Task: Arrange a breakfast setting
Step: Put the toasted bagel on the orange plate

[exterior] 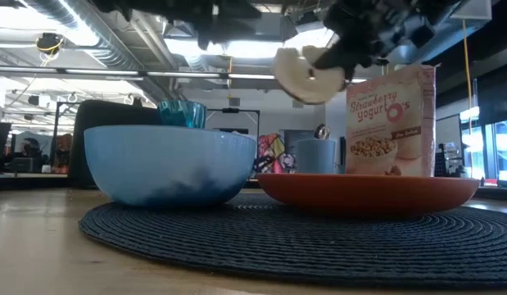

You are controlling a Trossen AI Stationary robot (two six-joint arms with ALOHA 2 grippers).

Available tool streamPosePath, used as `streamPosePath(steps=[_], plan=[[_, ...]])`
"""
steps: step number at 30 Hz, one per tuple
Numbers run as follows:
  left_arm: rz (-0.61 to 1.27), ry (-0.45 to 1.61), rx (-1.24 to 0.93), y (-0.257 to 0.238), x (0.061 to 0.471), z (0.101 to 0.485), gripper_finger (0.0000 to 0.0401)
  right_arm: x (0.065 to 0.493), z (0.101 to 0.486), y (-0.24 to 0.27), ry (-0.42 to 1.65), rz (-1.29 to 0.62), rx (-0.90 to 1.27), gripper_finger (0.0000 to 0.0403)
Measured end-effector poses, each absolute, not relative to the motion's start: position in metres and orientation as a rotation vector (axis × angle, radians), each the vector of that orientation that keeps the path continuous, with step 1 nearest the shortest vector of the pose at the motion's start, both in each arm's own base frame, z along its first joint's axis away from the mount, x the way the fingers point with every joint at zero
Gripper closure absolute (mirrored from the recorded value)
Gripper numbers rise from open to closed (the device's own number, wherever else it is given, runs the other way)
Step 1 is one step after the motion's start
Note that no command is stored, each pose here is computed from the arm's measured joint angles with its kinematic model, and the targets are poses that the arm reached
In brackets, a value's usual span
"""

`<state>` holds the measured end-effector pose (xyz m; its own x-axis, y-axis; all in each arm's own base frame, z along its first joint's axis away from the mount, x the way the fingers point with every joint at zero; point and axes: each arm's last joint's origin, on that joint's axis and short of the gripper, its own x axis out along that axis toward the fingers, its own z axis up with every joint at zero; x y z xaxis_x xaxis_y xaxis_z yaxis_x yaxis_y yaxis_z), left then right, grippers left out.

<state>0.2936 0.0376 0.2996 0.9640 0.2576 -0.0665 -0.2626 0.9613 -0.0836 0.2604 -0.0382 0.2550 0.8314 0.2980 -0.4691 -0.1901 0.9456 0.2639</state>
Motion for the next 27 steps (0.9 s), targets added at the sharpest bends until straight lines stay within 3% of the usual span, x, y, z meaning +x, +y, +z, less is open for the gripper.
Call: streamPosePath(steps=[3, 7, 12, 27], plan=[[0.236, 0.027, -0.049, 0.029, 0.288, 0.308, 0.0181, 0.258, 0.241, -0.033, 0.614, 0.33, 0.286, 0.0352], [0.276, 0.033, -0.019, 0.02, 0.287, 0.309, 0.0183, 0.259, 0.216, -0.023, 0.727, 0.285, 0.341, 0.0352], [0.313, 0.069, -0.006, 0.017, 0.287, 0.306, 0.0183, 0.268, 0.199, -0.001, 0.793, 0.309, 0.313, 0.0352], [0.359, 0.159, 0.002, 0.017, 0.285, 0.297, 0.0183, 0.295, 0.16, 0.013, 0.82, 0.334, 0.305, 0.0352]])
